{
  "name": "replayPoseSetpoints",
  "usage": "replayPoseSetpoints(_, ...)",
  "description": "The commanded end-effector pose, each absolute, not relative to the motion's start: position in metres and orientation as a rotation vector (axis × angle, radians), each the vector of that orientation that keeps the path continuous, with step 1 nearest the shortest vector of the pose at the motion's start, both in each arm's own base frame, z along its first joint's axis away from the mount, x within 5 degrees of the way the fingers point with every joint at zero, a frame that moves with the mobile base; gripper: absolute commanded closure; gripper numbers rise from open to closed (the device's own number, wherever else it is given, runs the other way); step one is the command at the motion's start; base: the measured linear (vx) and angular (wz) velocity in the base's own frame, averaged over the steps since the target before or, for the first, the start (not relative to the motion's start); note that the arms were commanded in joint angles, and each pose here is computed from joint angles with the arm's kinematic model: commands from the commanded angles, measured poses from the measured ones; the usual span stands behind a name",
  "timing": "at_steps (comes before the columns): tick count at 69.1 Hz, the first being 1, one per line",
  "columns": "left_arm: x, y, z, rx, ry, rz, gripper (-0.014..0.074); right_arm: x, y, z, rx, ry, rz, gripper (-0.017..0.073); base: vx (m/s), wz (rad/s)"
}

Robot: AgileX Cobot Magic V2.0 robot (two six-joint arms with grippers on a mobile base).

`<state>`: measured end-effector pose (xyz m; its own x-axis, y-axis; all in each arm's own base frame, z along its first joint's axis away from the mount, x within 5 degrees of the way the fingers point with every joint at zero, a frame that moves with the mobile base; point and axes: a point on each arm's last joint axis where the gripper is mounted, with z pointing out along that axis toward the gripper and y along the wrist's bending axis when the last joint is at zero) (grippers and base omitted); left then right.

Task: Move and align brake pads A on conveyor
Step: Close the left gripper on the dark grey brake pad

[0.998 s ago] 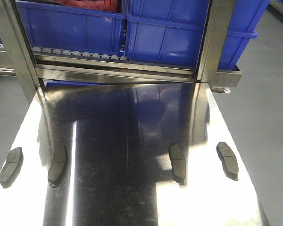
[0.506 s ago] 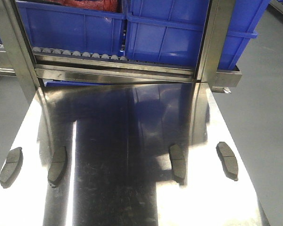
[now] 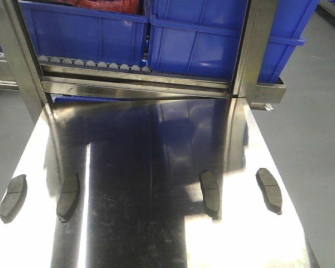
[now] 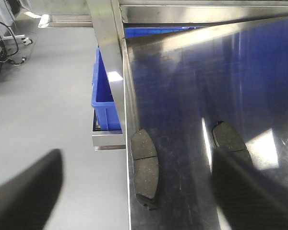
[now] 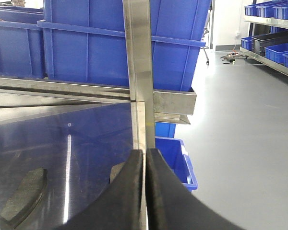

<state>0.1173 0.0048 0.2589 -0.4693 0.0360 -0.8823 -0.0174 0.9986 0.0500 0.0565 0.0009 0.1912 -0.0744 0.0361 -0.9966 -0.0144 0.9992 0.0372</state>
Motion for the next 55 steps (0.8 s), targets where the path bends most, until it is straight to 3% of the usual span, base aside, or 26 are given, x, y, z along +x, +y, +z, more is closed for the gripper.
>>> replayPoseSetpoints(1,0.123,0.004,0.274,-0.022,1.949,0.031,-0.014,0.056,0.001,0.198,0.008,1.559,0.041,0.0568,0.0,0.0)
replayPoseSetpoints(15,0.141,0.009,0.271,-0.165,2.027,-0.008,-0.0102,0.056,0.001,0.198,0.008,1.559,0.041,0.0568,0.0,0.0)
replayPoseSetpoints(34,0.208,0.017,0.263,-0.244,2.337,0.041,-0.0036,0.056,0.001,0.198,0.008,1.559,0.041,0.0568,0.0,0.0)
replayPoseSetpoints(55,0.281,0.016,0.231,-0.103,2.687,0.034,0.0006,0.056,0.001,0.198,0.008,1.559,0.041,0.0568,0.0,0.0)
